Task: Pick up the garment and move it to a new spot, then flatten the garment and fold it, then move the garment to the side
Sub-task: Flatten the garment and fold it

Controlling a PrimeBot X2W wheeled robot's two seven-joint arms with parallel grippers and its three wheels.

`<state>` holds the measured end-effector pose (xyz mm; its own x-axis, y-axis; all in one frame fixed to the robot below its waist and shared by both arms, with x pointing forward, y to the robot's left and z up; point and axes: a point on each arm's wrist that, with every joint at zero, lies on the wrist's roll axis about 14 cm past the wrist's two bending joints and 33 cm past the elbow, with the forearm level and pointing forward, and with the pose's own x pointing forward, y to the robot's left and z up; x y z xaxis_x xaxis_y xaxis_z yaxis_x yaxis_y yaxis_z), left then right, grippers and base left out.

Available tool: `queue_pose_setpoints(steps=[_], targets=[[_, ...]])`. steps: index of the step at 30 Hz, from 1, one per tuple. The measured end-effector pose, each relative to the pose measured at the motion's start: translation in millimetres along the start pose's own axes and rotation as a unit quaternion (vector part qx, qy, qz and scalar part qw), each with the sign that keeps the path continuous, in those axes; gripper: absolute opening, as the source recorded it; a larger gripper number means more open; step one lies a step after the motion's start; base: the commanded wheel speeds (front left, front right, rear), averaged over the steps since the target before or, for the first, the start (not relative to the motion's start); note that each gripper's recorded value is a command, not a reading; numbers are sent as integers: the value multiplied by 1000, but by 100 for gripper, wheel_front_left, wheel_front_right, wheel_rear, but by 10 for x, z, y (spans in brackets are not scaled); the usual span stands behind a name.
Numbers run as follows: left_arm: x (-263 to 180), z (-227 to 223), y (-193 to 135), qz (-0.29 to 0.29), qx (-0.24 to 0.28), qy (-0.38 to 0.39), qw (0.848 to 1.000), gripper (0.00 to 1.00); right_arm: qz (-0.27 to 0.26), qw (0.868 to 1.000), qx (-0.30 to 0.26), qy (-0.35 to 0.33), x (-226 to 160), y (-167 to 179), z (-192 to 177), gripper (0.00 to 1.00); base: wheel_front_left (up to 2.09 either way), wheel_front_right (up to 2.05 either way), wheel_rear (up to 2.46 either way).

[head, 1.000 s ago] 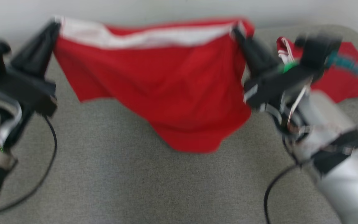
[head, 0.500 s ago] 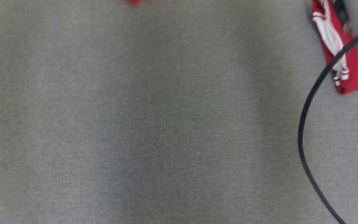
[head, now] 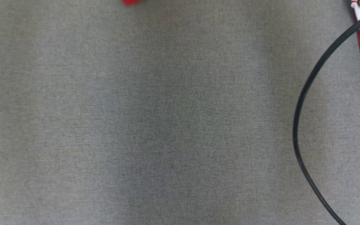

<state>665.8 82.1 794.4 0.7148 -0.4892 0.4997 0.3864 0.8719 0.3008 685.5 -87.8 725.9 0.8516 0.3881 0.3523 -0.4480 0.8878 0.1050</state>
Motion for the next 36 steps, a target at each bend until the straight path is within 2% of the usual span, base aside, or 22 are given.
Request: queue_pose_setpoints(steps=[6,14,20,28,30,36], targets=[[-208,-590,-171,-8,-35,33,999,0,24,997,17,71,-257,38,-656,0,0,0,0],[-750,-799,-417,12,-95,42,995,0,42,987,80,132,-1052,147,-1139,0,0,0,0],[-1321,-683,-673,49,-159,48,985,0,36,976,134,167,-1717,282,-1297,0,0,0,0],[-2023,-563,-1041,96,-227,85,965,0,48,963,163,211,-2456,558,-1393,0,0,0,0],[-2187,-568,-1085,110,-230,97,962,0,51,959,176,215,-2597,638,-1379,0,0,0,0],[-2669,-618,-1331,140,-274,140,941,0,45,949,189,247,-3109,758,-1406,0,0,0,0]])
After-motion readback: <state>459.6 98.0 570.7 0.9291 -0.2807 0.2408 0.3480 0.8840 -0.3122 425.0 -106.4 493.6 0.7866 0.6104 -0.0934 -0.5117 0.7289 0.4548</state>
